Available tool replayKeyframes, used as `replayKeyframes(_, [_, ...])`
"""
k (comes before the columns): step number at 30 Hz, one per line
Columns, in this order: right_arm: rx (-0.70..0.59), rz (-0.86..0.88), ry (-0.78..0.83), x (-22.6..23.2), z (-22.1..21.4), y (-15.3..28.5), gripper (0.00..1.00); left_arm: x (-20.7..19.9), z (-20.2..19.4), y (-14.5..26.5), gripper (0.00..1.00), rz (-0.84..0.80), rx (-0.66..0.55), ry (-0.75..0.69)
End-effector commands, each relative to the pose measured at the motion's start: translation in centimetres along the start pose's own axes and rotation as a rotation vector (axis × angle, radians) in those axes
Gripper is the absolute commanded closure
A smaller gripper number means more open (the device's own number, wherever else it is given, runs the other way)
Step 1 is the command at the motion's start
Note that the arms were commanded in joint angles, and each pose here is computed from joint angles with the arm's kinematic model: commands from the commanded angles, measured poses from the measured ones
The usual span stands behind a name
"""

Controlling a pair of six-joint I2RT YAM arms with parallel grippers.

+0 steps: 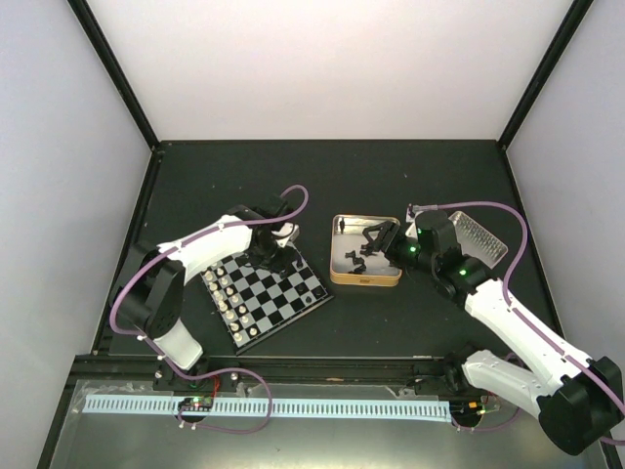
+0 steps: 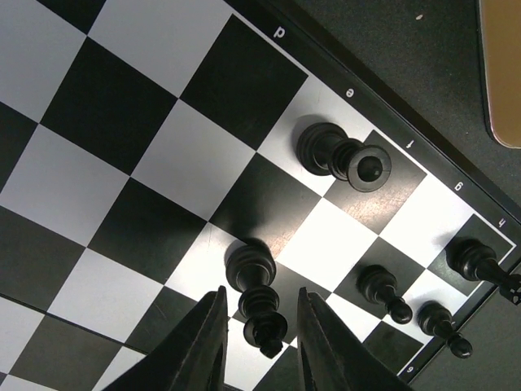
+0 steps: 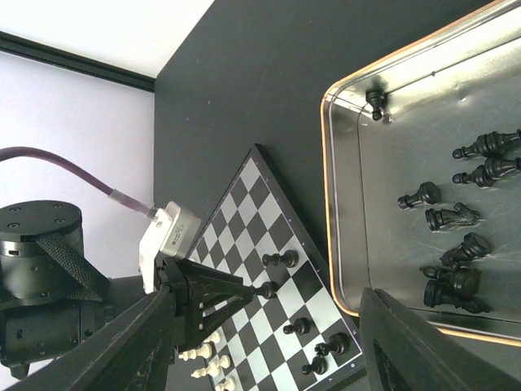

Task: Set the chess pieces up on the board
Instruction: Pick up the chess piece from the chessboard.

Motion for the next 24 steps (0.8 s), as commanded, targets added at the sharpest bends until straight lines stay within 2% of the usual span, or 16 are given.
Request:
replayKeyframes(1, [-0.028,-0.007,0.019,0.4,0.4,0.1,0.38,0.3,-0.3,-0.3,0.73,0.01,0.039,-0.018])
replayKeyframes(6, [-0.026,-0.018,0.026,0.4,0.5,-0.1,0.37,0.2,-0.5,-0.5,0.72,-0.007,0.051,-0.027])
replayKeyframes(12, [-0.045,-0.028,0.041,0.6,0.7,0.2,0.38,0.0,-0.2,-0.7,0.89,-0.013,0.05,-0.028])
replayKeyframes(14, [-0.056,-0.035,0.052,0.7,0.8,0.4,0.38,0.0,-0.1,-0.3,0.91,-0.008,0.034,-0.025])
replayKeyframes(24, [-0.112,-0.104,0.118,0.7,1.4,0.9,0.38,-0.9,2.8,2.9,0.94,0.002,-0.073,-0.039])
Point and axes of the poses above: each gripper's point midway between its finger pads, its own y axis back along the fingers, its own x axis along the line the jaws close on, z = x × y, the point moved 10 cm from there along y, back along the fingers
